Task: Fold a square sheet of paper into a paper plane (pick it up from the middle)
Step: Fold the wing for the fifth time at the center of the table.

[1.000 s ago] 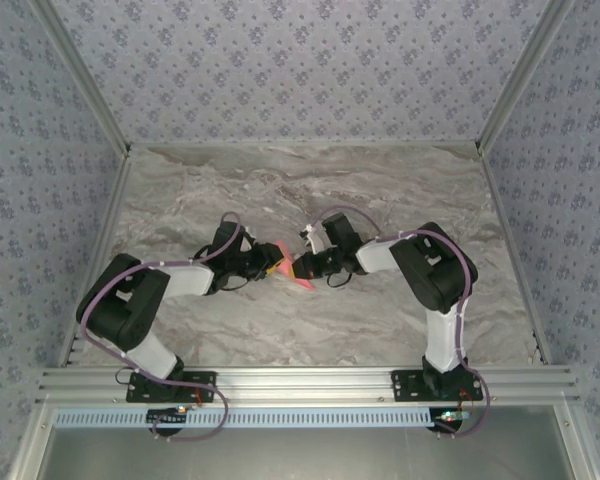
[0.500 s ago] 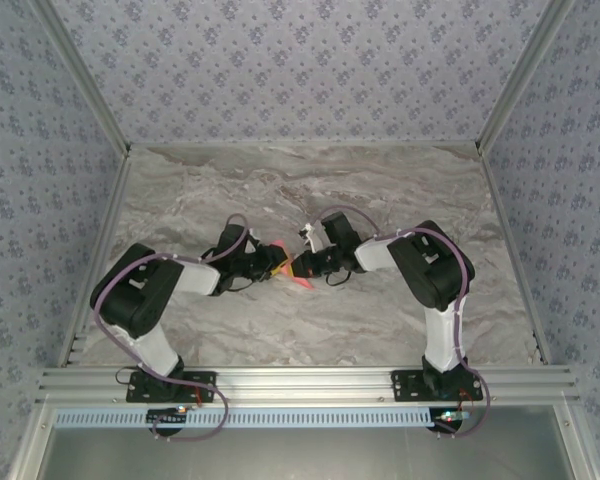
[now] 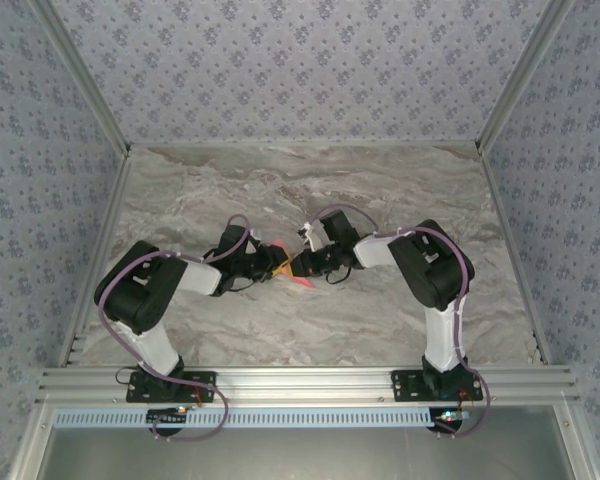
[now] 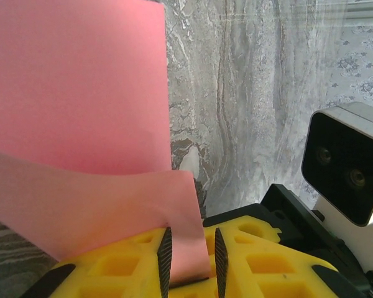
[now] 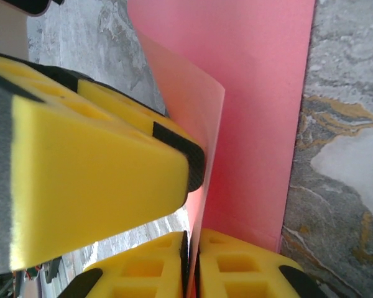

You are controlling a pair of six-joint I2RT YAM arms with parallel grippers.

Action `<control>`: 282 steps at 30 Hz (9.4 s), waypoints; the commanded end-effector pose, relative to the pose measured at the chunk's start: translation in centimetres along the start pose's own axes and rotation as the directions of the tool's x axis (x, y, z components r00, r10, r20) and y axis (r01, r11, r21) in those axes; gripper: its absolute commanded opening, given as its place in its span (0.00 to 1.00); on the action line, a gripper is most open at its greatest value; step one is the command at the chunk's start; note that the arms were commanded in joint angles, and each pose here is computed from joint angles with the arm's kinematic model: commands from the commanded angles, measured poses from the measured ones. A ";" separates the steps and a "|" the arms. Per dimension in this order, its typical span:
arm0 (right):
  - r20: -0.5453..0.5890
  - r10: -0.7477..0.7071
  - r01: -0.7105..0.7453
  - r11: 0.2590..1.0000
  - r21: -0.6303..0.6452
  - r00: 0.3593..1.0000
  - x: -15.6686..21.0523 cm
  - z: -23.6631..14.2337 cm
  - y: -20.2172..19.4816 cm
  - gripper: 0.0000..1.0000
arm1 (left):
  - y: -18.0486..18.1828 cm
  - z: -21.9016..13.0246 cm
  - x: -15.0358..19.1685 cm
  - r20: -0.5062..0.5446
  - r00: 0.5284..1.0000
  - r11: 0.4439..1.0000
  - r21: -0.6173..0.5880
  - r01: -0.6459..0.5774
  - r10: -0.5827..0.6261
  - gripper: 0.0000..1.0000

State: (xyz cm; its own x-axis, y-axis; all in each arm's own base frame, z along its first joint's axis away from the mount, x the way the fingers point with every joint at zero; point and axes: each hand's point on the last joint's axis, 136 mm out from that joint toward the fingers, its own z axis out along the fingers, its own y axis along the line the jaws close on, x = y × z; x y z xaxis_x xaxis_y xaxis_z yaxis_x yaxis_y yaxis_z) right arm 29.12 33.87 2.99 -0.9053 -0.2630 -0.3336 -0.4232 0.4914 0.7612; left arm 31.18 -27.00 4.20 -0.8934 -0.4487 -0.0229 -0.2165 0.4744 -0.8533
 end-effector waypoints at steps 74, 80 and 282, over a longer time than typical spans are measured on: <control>-0.202 0.146 -0.109 0.977 0.184 0.968 6.0 -2.5 -2.2 0.08 | 0.1 0.7 2.3 -0.072 0.996 0.998 -0.010 -0.058 0.057 0.25; -0.213 0.134 -0.091 0.975 0.202 0.968 5.9 -2.2 -2.2 0.08 | 0.2 0.7 2.3 -0.070 0.996 0.998 -0.015 -0.055 0.054 0.25; -0.205 0.165 -0.076 0.921 0.382 0.965 6.4 -2.1 -5.3 0.00 | 0.3 -0.8 -3.9 -0.081 0.858 0.835 -0.199 -0.513 0.508 0.24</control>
State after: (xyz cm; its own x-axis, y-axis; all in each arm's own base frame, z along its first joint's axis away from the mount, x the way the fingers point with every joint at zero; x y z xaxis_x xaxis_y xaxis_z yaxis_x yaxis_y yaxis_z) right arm 28.36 31.44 1.97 -0.9137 -0.3231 -0.2465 -0.4059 0.6952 0.5933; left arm 33.24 -24.74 4.56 -0.9265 -0.1173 -0.3576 0.1459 0.7639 -0.6286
